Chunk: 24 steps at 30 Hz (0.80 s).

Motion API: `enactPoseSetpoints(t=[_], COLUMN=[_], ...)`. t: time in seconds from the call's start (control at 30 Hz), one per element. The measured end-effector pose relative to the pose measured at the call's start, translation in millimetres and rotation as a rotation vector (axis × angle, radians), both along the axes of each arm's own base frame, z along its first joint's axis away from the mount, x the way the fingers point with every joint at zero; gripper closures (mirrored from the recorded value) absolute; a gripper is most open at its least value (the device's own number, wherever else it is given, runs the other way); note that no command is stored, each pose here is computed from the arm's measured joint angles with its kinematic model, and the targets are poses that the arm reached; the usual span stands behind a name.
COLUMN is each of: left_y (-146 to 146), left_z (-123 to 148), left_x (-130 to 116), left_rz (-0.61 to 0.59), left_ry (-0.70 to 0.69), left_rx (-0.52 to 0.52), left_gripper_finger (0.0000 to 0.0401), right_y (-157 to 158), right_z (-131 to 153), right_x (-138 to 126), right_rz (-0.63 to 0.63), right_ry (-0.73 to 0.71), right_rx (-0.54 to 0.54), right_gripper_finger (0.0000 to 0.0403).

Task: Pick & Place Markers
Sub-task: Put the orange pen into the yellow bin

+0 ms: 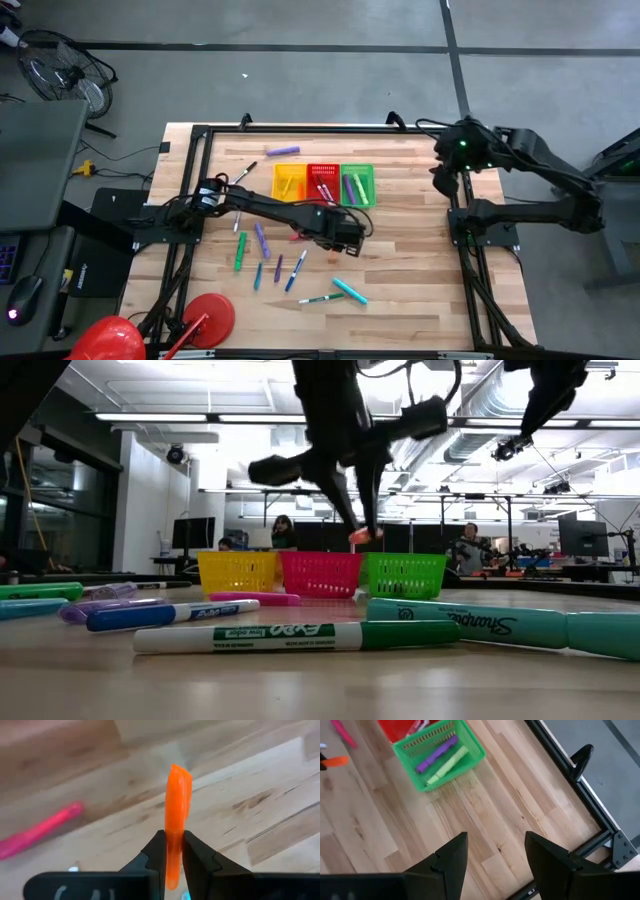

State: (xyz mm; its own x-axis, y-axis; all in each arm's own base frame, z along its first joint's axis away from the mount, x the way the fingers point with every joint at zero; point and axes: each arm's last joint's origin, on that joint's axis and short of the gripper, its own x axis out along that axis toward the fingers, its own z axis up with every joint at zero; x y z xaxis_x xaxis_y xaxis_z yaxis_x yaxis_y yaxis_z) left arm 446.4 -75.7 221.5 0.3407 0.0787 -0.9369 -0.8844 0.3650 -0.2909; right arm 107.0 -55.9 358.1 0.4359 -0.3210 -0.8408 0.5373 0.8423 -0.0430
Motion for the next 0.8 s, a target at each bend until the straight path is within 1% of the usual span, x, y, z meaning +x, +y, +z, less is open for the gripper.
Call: enactPoseSetpoints(t=[0.2,0.37,0.6,0.7,0.8], left_y=[5,14,30,36,43], left_z=[21,40,71,85,99], left_x=[-2,-2,1,1,-3], left_rz=[0.025,0.051,0.107,0.136,0.151], left_ry=[0.01,-0.005,-0.083,-0.121,-0.119], left_rx=[0.082,0.143,0.209,0.257,0.314], left_gripper_finger=[0.036,0.036,0.036,0.036,0.036], right_y=[11,21,33,38,41], right_z=[7,9,10,11,11], right_x=[-21,-39,-64,-71,-76], right_rz=[0.017,0.031,0.032,0.048,0.058], right_ry=[-0.077,-0.11,-0.151,-0.191,-0.214], right_rx=[-0.011,-0.005,-0.017,-0.011,-0.01], right_gripper_finger=[0.0217,0.0217,0.0217,0.0217,0.0217])
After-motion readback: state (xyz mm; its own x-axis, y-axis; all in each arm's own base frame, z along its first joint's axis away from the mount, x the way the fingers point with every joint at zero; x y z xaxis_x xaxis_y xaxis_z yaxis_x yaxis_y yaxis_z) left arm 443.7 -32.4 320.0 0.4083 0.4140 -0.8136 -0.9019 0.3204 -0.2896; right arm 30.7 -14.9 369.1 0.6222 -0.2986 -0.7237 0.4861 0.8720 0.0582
